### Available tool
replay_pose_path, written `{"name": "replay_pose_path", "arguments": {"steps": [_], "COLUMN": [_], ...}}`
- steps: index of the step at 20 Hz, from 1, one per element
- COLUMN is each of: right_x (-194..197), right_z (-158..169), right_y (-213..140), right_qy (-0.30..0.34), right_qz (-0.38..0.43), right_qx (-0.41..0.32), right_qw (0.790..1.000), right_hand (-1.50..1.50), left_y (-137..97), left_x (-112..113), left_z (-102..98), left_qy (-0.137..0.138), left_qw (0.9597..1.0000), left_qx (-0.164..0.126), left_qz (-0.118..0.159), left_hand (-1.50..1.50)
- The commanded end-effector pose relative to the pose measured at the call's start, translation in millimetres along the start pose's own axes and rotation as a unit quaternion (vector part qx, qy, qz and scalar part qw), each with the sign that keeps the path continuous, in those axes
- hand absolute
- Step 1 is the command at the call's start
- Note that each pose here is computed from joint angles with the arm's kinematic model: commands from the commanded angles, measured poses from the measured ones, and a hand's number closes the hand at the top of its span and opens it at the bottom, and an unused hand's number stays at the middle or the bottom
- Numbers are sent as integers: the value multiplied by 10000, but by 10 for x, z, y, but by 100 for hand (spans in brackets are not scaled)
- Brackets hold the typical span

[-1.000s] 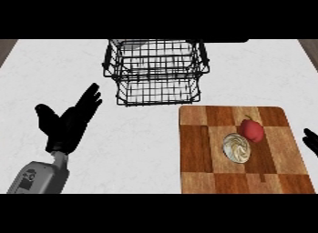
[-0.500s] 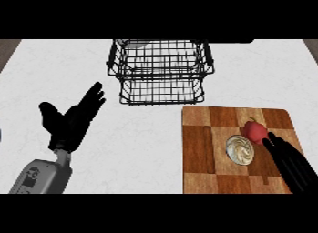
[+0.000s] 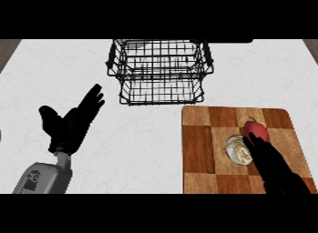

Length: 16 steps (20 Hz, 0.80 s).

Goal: Pick the cupcake from the cutting board and place it in the tiered basket

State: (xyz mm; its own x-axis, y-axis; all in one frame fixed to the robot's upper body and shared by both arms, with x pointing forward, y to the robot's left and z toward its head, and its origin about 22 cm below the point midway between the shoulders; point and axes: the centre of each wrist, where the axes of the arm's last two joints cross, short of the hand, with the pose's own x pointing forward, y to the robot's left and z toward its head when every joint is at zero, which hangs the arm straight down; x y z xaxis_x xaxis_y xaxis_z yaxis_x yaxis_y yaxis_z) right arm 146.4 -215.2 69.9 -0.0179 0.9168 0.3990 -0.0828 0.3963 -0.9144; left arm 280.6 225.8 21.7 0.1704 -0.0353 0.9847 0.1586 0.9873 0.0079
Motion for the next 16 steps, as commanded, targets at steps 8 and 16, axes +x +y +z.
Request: {"name": "replay_pose_path", "arguments": {"steps": [8,16], "right_x": [-299,-273], "right_z": [-109,-295], "right_y": [294,366], "right_qy": [314,312], "right_qz": [126,141], "right_qx": [-308,-347], "right_qw": [9990,9988], "right_hand": [-150,-150], "left_y": [-54,279], "left_x": [-35,8], "left_z": [-113,16], "left_qy": [-32,22], "left_qw": [10000,10000], "left_qx": [4,-3], "left_qz": [-14,-41], "left_hand": [0,0]}}
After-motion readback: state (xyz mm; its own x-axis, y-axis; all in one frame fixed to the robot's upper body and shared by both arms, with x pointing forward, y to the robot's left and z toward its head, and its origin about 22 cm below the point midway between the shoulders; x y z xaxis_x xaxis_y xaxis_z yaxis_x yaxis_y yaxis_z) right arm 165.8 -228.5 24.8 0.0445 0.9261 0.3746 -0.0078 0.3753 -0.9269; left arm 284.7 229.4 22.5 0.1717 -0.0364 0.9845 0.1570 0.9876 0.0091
